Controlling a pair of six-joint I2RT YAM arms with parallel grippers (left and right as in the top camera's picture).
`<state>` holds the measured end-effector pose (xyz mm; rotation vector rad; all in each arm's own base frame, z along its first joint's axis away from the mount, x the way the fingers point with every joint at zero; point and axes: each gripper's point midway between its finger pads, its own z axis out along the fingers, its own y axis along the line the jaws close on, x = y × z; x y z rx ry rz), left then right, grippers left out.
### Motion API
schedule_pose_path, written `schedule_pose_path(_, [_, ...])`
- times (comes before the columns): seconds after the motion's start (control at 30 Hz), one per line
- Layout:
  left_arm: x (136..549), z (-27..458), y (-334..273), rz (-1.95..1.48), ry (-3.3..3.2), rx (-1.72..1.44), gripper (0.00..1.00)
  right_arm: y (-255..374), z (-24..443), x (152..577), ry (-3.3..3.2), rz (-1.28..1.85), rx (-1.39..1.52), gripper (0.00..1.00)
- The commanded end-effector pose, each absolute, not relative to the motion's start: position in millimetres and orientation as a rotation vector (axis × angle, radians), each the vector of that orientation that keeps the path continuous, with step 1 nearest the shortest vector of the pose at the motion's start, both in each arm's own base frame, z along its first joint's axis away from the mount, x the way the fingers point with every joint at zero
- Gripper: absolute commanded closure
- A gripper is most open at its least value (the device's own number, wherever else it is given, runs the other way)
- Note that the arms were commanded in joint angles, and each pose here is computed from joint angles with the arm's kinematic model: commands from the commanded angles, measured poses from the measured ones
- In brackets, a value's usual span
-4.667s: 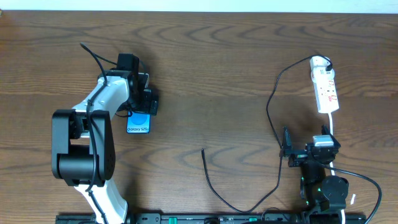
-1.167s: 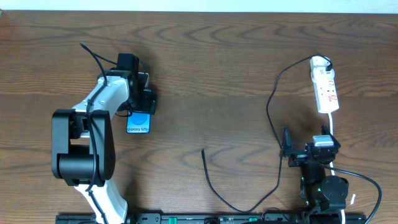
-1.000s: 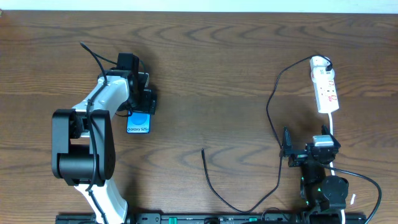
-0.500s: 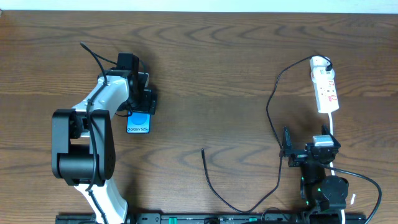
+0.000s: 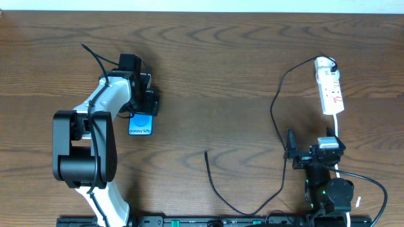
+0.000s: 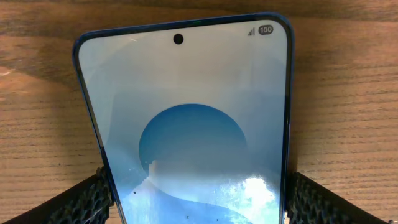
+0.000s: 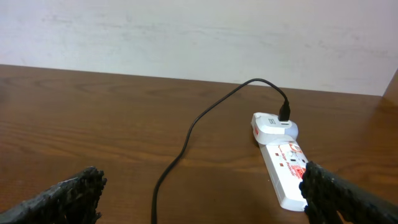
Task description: Plug charger to phone and switch on socket
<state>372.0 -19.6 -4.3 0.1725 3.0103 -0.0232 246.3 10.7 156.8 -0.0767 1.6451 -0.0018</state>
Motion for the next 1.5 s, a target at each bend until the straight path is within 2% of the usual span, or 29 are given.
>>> schedule_pose_path(0.0, [346.8,-37.2,-12.6,0.023,3.131,0.191,0.13,11.5,156.1,246.0,1.645,-0.011,-0.088,0.01])
schedule_pose_path(0.67, [346.8,-37.2,-12.6,0.023,3.131,0.191,0.13,11.5,156.1,246.0,1.645,-0.011,-0.088,0.01])
schedule_pose_path(0.8, [346.8,-37.2,-12.6,0.023,3.131,0.191,0.15,11.5,156.1,246.0,1.645,-0.011,-0.088,0.01])
schedule_pose_path(0.83, [346.8,-37.2,-12.6,0.023,3.131,0.191,0.18,11.5,156.1,246.0,1.645,-0.011,-0.088,0.01])
schedule_pose_path(0.87, [346.8,-37.2,-12.6,0.023,3.131,0.191,0.24,11.5,156.1,246.0,1.645,-0.011,-0.088,0.01])
schedule_pose_path(0.93, [346.8,-37.2,-12.6,0.023,3.131,0.191,0.25,11.5,156.1,246.0,1.645,-0.011,-0.088,0.01])
schedule_pose_path(0.97, [346.9,-37.2,-12.6,0.023,3.131,0.191,0.25,11.5,156.1,246.0,1.645,-0.011,-0.088,0.01])
schedule_pose_path(1.03, [346.8,-37.2,-12.6,0.023,3.131,0.191,0.16,11.5,156.1,246.0,1.645,-0.011,-0.088,0.01])
schedule_pose_path(1.2, [346.9,-37.2,-12.6,0.023,3.131,0.191,0.09,11.5,156.1,246.0,1.645,-0.011,-0.088,0.01])
schedule_pose_path(1.47, [346.8,-37.2,-12.6,0.023,3.131,0.191,0.08,11.5,156.1,246.0,1.645,-0.011,-0.088,0.01])
